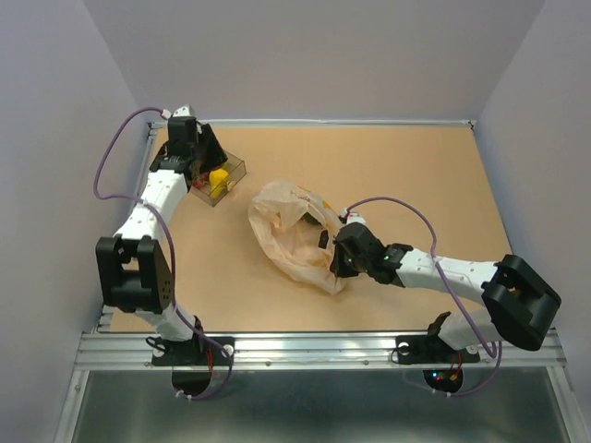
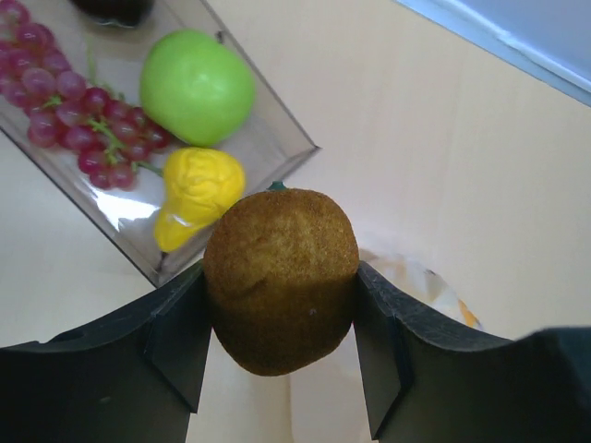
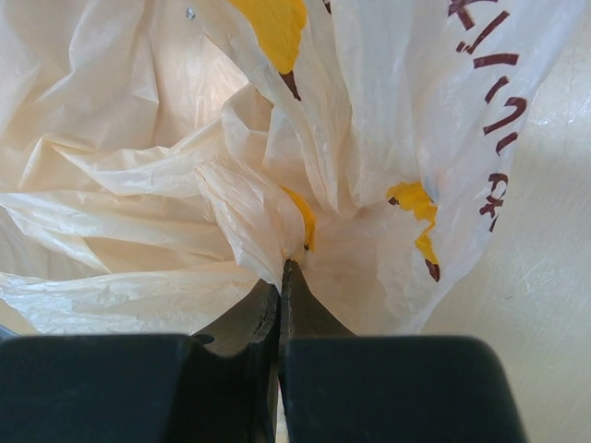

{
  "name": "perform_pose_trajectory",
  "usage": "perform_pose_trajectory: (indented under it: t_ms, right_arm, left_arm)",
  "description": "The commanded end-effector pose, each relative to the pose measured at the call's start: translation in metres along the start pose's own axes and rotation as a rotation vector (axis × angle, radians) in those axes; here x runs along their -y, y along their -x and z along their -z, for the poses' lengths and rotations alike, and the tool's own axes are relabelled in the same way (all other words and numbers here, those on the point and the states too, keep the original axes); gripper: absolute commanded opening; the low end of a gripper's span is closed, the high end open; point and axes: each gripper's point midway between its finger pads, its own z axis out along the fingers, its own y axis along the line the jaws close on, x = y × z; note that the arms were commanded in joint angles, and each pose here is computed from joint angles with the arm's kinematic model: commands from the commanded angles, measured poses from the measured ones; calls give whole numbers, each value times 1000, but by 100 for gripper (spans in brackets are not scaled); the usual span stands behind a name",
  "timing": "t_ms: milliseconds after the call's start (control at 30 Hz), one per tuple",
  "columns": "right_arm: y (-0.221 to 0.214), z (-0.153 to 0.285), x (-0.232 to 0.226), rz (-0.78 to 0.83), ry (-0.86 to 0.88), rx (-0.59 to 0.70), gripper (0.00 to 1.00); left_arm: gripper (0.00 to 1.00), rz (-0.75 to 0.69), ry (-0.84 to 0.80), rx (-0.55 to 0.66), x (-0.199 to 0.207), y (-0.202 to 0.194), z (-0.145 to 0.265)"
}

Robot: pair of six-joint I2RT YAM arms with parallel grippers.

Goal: Untie the knot of the plastic bag and take out the fruit

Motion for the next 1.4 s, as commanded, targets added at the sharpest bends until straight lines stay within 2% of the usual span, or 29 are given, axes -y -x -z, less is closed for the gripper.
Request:
perform_pose_trajectory:
  t_ms: [0, 67, 100, 133, 167, 200, 233, 367, 467, 633, 733, 767, 867, 900, 933, 1000, 1033, 1067, 1100, 1133, 1167, 1233, 1267, 1367]
  right_arm:
    - [10, 4, -14, 37, 47, 23, 1]
    - [12, 4, -16, 43, 54, 21, 1]
    - [12, 5, -17, 51, 58, 22, 1]
    - [13, 5, -16, 53, 56, 24, 1]
    - [16, 5, -18, 57, 60, 29, 1]
    - [16, 5, -18, 60, 61, 28, 1]
    - [16, 5, -18, 66, 60, 27, 2]
    - [16, 5, -22, 82, 71, 19, 5]
    - [18, 5, -24, 87, 75, 23, 7]
    - [23, 6, -23, 86, 67, 37, 8]
    - [23, 6, -22, 82, 64, 38, 8]
    - [23, 6, -22, 79, 64, 40, 8]
    - [21, 5, -20, 68, 52, 37, 8]
    - [20, 5, -19, 64, 50, 37, 8]
    - [21, 5, -18, 60, 44, 43, 7]
    - [21, 6, -16, 52, 37, 46, 7]
    - [20, 5, -15, 51, 33, 44, 7]
    - [20, 5, -14, 50, 31, 47, 7]
    - [20, 6, -14, 49, 30, 48, 7]
    - [21, 7, -14, 48, 32, 50, 9]
    - [24, 9, -15, 49, 36, 62, 18]
    - [31, 15, -18, 48, 40, 86, 33]
    - [38, 20, -20, 45, 44, 108, 46]
    - [54, 30, -21, 39, 19, 150, 59]
  left_arm:
    - [35, 72, 153, 129, -40, 50, -29]
    - [39, 80, 210, 174, -49, 70, -42]
    - [41, 98, 275, 148, -75, 66, -61]
    - [46, 105, 286, 151, -81, 71, -68]
    - [52, 110, 290, 178, -81, 85, -71]
    - [55, 116, 317, 156, -94, 79, -86]
    - [64, 119, 316, 178, -94, 90, -88]
    - [85, 110, 324, 159, -101, 90, -108]
    - [98, 101, 316, 143, -101, 87, -114]
    - [99, 114, 272, 110, -93, 75, -104]
    - [99, 149, 248, 49, -91, 41, -85]
    - [98, 151, 212, 83, -78, 53, -75]
    - [94, 112, 141, 72, -53, 20, -34]
    - [93, 80, 127, 23, -42, -5, -38]
    - [93, 40, 54, 41, -11, -9, -17]
    - [91, -12, 12, -5, 4, -45, -1]
    - [91, -30, -39, 21, 21, -45, 20]
    - [90, -70, -89, -24, 39, -75, 30]
    - [89, -88, -162, -11, 63, -83, 53]
    - [89, -73, -166, -7, 61, -86, 59]
    - [88, -102, -214, -47, 75, -113, 71]
    - [87, -83, -280, -45, 93, -124, 94]
    - [87, -100, -322, -67, 104, -141, 107]
    - [86, -99, -360, -81, 118, -160, 119]
